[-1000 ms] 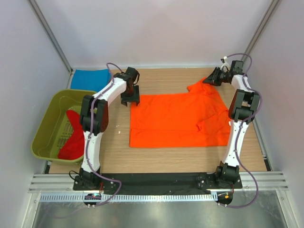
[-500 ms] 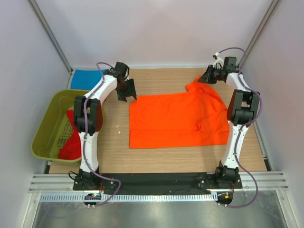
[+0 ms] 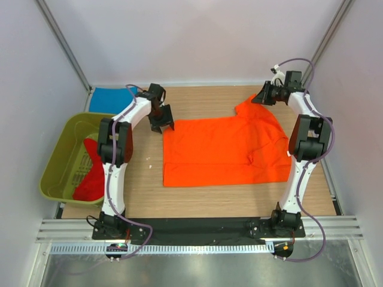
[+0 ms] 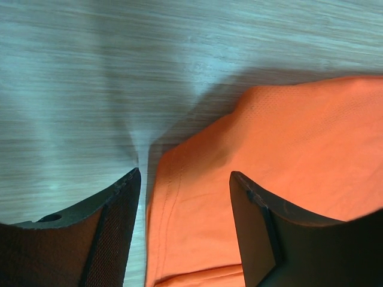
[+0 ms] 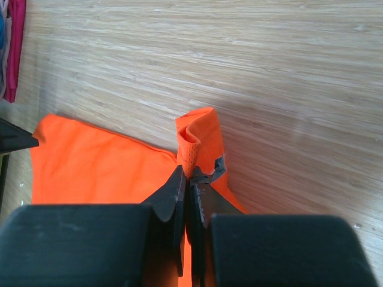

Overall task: Fold and stack the t-shirts
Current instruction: Fold the tshirt

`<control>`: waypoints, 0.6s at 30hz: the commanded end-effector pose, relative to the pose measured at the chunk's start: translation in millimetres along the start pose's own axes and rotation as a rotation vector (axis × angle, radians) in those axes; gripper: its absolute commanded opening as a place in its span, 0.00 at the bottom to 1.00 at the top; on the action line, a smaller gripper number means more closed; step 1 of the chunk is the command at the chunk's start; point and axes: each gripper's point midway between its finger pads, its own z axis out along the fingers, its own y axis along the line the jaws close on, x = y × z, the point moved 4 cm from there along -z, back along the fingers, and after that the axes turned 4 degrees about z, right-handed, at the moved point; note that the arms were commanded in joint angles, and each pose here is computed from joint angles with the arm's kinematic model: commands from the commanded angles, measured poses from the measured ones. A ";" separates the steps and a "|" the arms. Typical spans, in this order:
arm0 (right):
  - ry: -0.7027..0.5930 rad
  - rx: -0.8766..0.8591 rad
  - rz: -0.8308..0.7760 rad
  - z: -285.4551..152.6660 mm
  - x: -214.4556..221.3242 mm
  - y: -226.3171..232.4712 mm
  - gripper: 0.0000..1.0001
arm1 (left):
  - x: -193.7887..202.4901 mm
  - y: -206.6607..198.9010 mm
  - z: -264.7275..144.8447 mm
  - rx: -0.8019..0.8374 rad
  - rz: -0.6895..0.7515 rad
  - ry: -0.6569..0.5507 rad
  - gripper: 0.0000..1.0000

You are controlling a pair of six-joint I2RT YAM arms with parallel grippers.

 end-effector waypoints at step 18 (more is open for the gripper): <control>-0.061 0.000 -0.055 -18.3 -18.2 19.5 0.03 | 14.9 -90.0 -48.6 0.338 0.141 -0.101 0.61</control>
